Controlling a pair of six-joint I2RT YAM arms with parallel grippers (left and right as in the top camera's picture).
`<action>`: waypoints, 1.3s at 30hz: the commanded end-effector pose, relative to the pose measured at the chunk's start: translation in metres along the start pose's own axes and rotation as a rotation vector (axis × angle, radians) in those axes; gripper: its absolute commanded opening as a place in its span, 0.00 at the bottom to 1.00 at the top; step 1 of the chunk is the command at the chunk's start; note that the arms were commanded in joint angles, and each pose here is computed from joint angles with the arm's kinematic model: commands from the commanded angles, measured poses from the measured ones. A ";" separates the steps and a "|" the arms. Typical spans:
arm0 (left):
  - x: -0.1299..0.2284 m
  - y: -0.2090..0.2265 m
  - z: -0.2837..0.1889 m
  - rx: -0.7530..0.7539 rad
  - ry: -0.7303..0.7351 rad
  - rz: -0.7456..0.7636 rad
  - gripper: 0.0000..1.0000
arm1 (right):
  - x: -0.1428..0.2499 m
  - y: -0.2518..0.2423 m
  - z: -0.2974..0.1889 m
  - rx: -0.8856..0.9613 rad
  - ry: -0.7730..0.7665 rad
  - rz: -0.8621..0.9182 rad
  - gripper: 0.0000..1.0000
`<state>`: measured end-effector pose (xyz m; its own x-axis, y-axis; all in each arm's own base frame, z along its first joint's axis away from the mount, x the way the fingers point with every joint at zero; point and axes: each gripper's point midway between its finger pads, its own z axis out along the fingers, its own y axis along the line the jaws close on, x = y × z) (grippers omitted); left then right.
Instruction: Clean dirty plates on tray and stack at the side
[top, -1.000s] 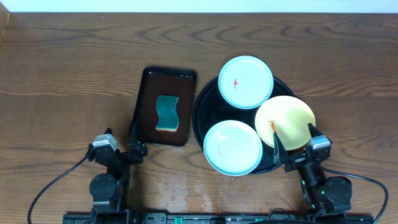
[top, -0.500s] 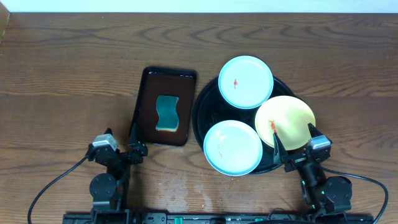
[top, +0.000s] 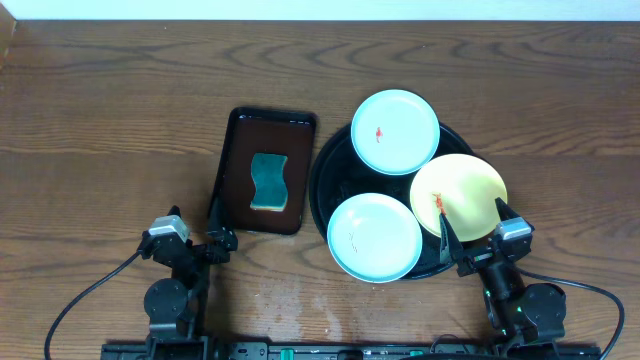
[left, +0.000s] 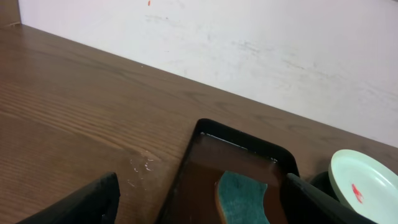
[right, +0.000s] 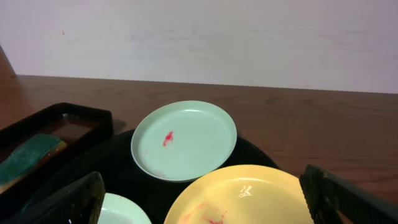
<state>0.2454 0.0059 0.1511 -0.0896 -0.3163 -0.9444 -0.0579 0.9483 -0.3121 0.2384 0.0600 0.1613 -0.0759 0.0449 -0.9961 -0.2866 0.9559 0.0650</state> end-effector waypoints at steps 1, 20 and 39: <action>0.012 0.007 0.000 -0.030 0.042 0.020 0.83 | 0.001 0.001 0.000 -0.003 0.001 -0.013 0.99; 0.016 -0.012 -0.001 0.082 0.067 -0.015 0.83 | 0.001 0.003 0.000 -0.014 0.001 0.044 0.99; -0.030 -0.028 -0.006 0.135 -0.086 -0.008 0.83 | -0.022 0.016 -0.002 -0.092 -0.083 0.156 0.99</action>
<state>0.2462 -0.0082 0.1632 -0.0696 -0.3238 -0.9436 0.0348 0.9445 -0.3267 0.2379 0.0635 0.1777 -0.0483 0.1733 -0.9837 -0.3070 0.9346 0.1797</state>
